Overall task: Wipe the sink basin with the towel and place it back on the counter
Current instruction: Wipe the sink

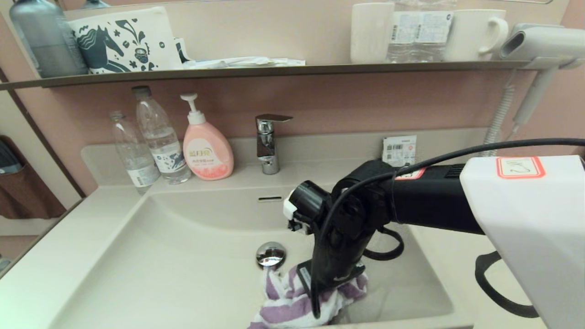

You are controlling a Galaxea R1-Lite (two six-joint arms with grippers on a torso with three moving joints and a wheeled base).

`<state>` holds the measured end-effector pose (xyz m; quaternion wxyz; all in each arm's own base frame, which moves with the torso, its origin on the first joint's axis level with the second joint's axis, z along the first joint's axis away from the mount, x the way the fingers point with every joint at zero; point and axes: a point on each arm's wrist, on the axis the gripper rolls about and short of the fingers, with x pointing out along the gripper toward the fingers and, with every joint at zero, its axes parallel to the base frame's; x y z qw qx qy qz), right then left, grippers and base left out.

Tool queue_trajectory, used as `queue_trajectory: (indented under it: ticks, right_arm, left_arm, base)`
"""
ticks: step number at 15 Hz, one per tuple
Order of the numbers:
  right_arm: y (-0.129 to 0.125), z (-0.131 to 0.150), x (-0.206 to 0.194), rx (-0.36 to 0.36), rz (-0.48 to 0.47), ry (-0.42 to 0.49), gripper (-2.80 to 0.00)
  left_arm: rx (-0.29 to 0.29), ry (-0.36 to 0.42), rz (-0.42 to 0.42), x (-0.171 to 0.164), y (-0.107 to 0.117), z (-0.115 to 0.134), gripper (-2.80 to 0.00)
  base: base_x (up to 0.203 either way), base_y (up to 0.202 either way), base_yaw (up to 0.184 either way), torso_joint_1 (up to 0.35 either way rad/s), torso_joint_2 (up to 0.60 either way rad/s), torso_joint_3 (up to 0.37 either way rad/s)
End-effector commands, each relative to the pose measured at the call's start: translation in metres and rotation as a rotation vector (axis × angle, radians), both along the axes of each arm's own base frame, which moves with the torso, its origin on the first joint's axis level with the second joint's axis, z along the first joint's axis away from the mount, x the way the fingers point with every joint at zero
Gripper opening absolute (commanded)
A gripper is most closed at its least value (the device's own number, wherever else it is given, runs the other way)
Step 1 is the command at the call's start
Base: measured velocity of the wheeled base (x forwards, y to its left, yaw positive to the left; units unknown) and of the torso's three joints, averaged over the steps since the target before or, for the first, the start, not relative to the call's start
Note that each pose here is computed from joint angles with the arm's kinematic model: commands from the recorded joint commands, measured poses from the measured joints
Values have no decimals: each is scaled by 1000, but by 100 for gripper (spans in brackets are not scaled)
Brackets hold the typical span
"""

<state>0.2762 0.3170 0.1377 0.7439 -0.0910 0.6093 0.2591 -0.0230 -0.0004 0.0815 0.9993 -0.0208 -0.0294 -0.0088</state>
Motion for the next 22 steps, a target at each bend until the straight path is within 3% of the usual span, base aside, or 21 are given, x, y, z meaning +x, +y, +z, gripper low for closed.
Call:
queue_trajectory:
  ticks: [1,3,6,9,12,14,17,20,22]
  right_arm:
    - [13,-1,-3,64,29,1,-280]
    - [25,10,1,207,-13,-56,-280]
    - [13,60,-1,402,-82,-104,-280]
    - [-29,109,3,513,-171,-151,-280]
    - [-77,142,14,555,-318,-242,-280]
    - [-86,149,16,557,-399,-311,-280]
    - [-76,152,29,692,-414,-466,-280]
    - [-47,131,59,801,-417,-591,-280]
    - [-30,109,81,828,-403,-672,-280]
  left_arm:
    - [-1,1,-1,0,0,0,-280]
    - [0,1,-2,0,0,0,-280]
    - [-1,1,-1,0,0,0,-280]
    - [-1,1,-1,0,0,0,-280]
    - [0,1,-1,0,0,0,-280]
    - [-1,1,-1,0,0,0,-280]
    - [0,1,-1,0,0,0,-280]
    - [-1,1,-1,0,0,0,-280]
    - [-1,1,-1,0,0,0,-280]
  base:
    - [0,0,0,0,0,0]
    - [0,0,0,0,0,0]
    - [0,0,0,0,0,0]
    - [0,0,0,0,0,0]
    - [0,0,0,0,0,0]
    - [0,0,0,0,0,0]
    - [0,0,0,0,0,0]
    - [0,0,0,0,0,0]
    - [0,0,0,0,0,0]
